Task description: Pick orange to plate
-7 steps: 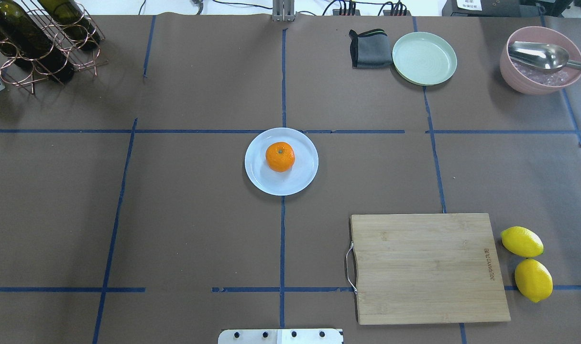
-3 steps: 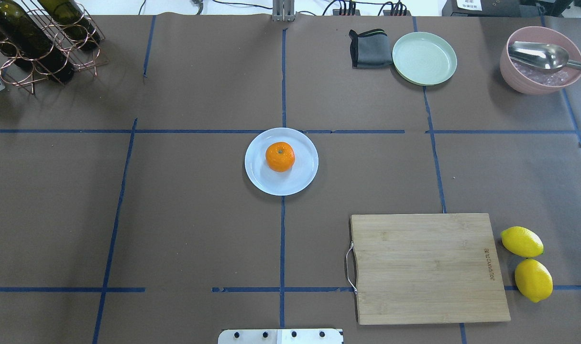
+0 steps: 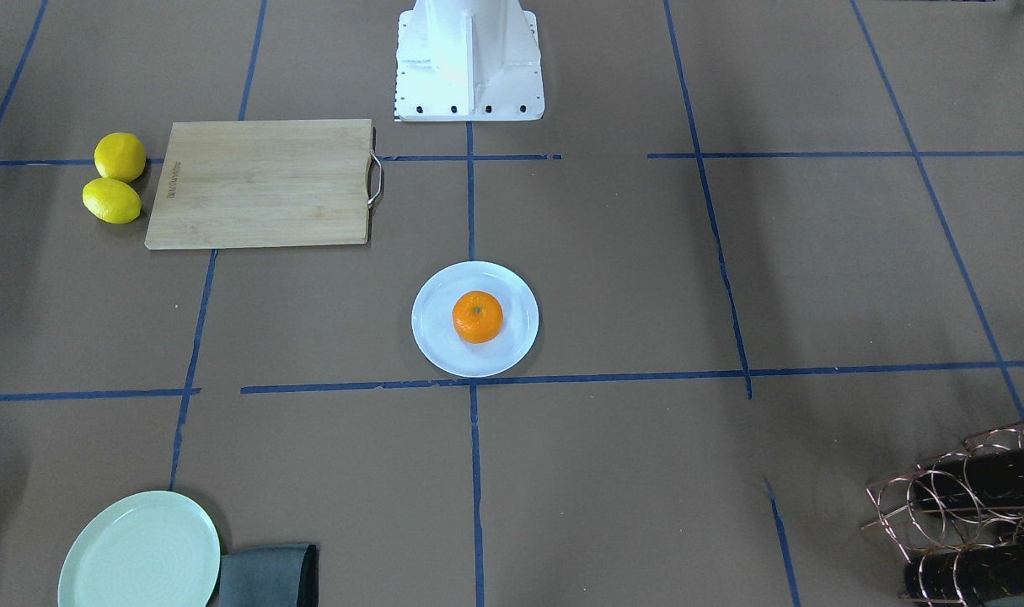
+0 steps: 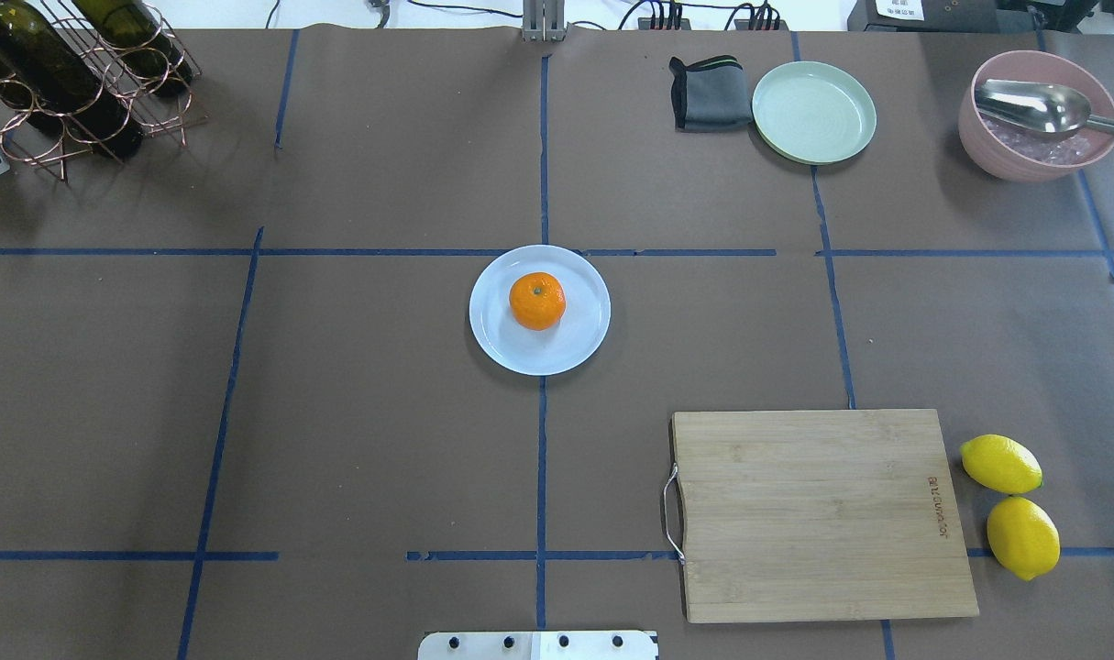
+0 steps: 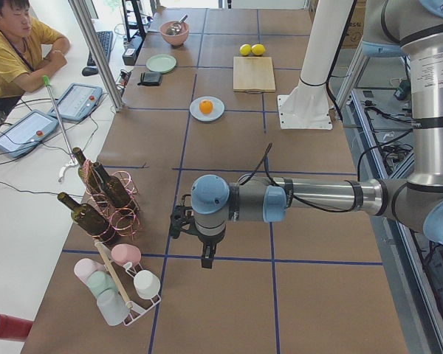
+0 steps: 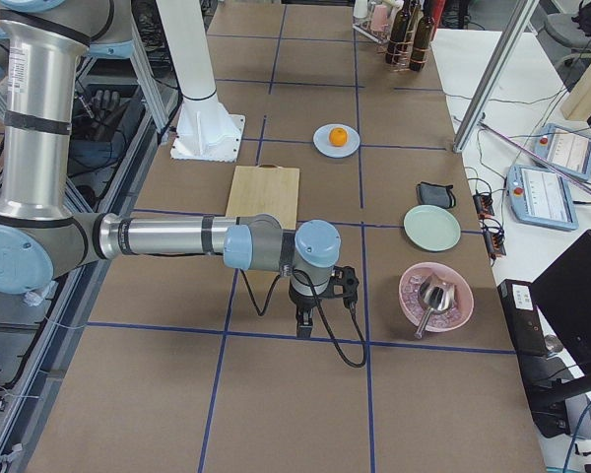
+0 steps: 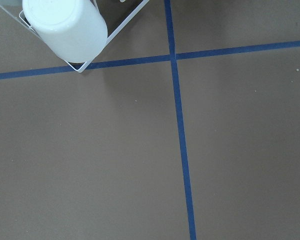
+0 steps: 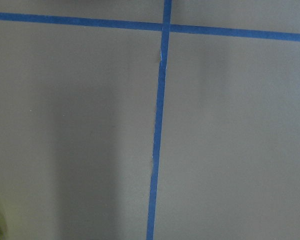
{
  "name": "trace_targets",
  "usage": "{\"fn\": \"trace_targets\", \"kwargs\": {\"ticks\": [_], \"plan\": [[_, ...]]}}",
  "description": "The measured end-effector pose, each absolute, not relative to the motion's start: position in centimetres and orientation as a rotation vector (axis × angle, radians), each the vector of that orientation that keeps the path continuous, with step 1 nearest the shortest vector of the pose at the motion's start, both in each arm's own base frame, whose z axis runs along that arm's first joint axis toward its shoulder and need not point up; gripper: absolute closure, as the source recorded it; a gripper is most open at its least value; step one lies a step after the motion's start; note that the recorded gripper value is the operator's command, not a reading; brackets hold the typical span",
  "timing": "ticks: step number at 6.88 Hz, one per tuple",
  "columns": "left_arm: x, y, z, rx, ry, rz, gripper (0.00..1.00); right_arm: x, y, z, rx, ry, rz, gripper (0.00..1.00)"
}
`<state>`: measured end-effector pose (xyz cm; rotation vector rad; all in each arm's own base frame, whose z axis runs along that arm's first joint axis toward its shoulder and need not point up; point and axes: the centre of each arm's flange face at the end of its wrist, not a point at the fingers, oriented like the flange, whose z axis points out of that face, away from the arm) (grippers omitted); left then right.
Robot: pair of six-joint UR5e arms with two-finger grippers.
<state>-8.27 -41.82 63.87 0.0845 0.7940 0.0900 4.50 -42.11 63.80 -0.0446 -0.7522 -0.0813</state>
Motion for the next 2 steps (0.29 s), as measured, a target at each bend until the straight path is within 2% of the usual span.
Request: {"fn": "trace_targets", "kwargs": {"ticks": [2], "plan": [[-8.29, -41.82, 63.91, 0.084, 0.792, 0.090, 0.00, 4.45, -42.21, 63.73, -0.043, -0.752, -0.083, 0.00]]}}
